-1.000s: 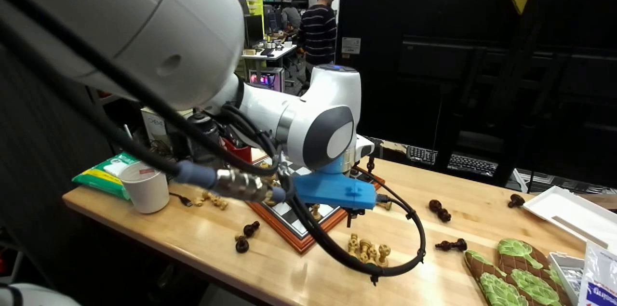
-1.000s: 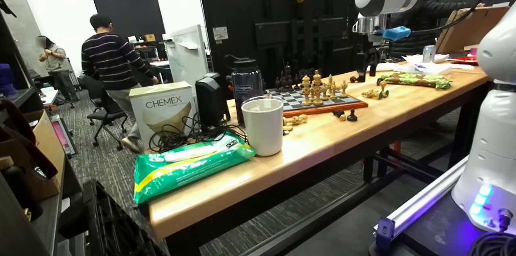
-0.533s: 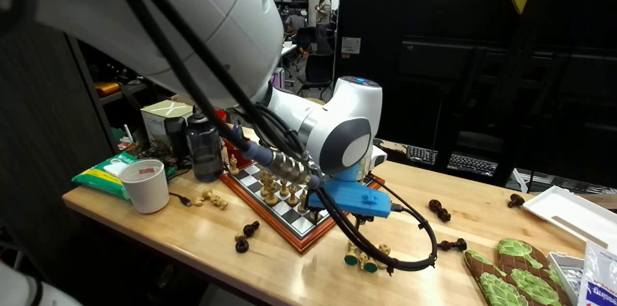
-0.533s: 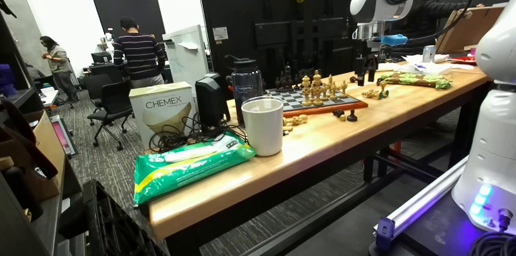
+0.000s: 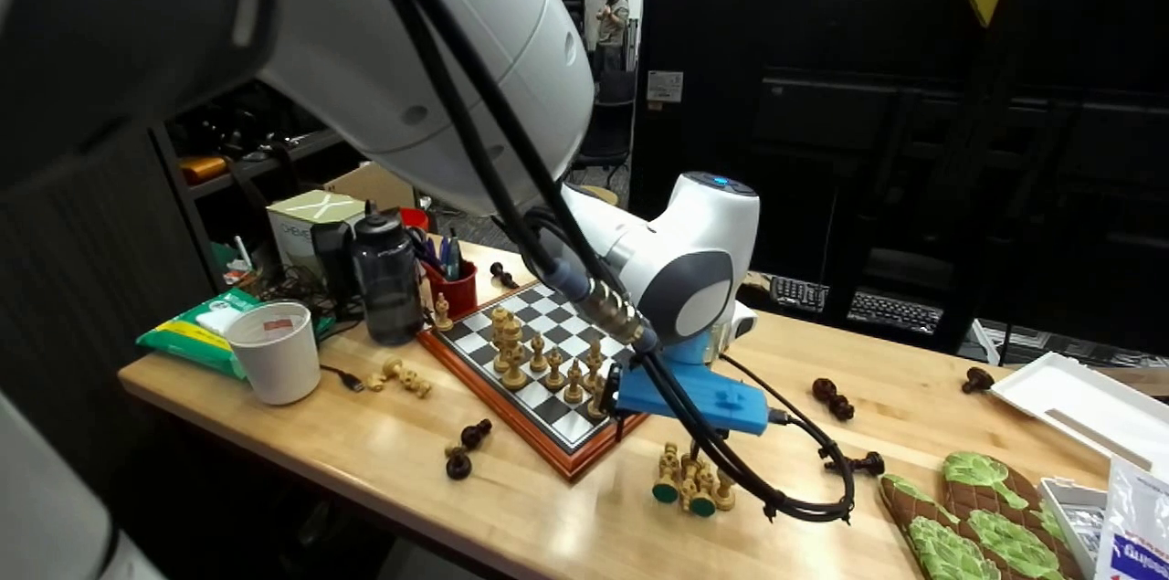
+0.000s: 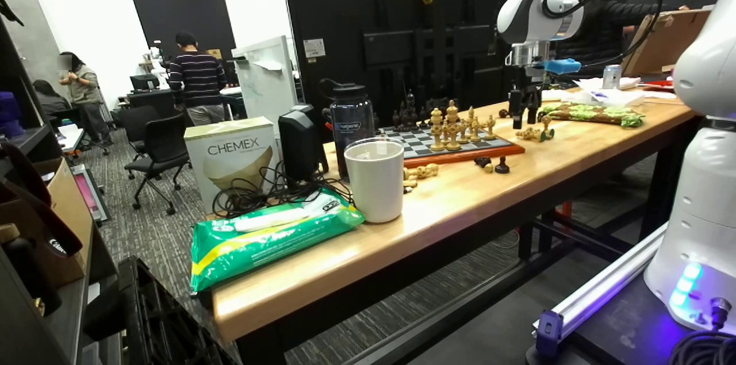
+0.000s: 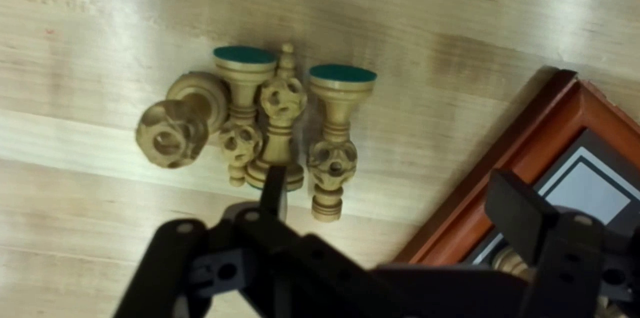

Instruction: Put one white chess piece on the chess board.

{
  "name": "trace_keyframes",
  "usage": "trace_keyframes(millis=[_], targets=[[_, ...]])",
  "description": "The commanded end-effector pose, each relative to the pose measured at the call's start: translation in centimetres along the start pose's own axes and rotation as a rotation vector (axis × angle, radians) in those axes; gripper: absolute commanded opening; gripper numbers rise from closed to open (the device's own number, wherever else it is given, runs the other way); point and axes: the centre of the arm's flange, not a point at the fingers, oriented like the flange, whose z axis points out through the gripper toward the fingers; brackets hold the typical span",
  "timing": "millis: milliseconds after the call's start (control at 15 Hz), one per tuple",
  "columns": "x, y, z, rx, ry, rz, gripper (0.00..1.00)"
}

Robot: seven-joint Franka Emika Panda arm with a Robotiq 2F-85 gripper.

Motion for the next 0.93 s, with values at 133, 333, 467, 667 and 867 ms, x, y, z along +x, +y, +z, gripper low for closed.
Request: trace_keyframes(millis=[133, 333, 467, 667, 867], targets=[[0.1, 0.3, 0.2, 0.004, -0.002, 0.006, 1.00], [0.3, -0.1, 0.3, 0.001, -0.015, 0.004, 1.00], [0.6, -0.6, 0.4, -0.001, -0.022, -0.004, 1.00], [1.1, -1.0, 1.1, 0.001, -0.035, -0.011, 1.00], [1.3, -0.9, 1.9, 0.007, -0.046, -0.012, 1.00]])
